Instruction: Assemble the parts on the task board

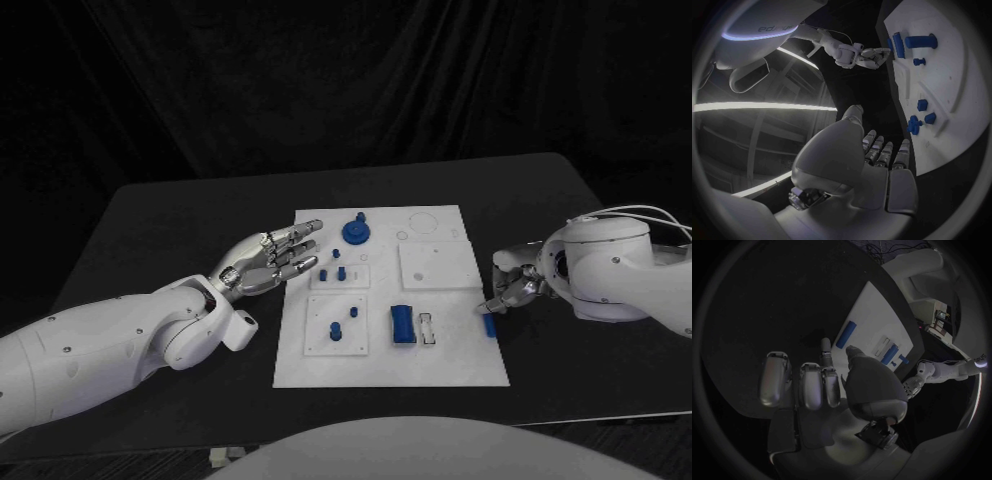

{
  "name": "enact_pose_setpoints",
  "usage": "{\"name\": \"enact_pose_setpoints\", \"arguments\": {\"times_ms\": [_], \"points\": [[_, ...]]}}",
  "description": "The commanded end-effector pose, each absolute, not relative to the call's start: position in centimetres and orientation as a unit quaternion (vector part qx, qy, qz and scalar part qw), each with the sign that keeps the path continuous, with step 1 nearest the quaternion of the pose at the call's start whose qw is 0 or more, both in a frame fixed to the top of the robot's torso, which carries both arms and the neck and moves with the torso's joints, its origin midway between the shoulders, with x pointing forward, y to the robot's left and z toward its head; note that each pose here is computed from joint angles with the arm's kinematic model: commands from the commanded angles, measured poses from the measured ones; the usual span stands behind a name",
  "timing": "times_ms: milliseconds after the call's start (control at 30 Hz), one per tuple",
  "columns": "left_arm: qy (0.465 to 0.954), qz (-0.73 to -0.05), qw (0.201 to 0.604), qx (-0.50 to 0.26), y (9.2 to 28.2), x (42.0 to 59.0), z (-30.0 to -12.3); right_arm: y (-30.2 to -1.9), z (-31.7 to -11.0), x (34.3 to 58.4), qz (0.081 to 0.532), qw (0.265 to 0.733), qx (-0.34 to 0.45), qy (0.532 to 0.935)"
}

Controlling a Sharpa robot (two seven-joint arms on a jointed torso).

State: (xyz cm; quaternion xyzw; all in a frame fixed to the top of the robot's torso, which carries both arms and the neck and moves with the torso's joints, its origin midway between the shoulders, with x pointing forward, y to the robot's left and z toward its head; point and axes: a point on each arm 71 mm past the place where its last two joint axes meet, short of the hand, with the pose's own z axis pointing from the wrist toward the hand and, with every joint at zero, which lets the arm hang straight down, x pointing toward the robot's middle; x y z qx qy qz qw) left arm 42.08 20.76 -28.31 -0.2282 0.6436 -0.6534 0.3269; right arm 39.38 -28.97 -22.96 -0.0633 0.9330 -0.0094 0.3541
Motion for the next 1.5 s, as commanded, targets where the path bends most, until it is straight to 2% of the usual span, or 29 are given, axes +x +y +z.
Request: {"name": "enact_pose_setpoints", "arguments": {"times_ms": [33,833,1500], "points": [[0.606,-0.692,0.331,-0.209,20.6,41.8,-27.5,-29.1,-23.1,39.4,-0.015,0.366,-0.052,0.929],[0.612,-0.689,0.325,-0.212,20.5,41.8,-27.7,-29.1,-24.8,38.7,-0.003,0.367,-0.026,0.93],[0.616,-0.688,0.318,-0.213,20.4,41.9,-27.8,-29.0,-25.1,38.6,0.022,0.364,0.018,0.931]]}}
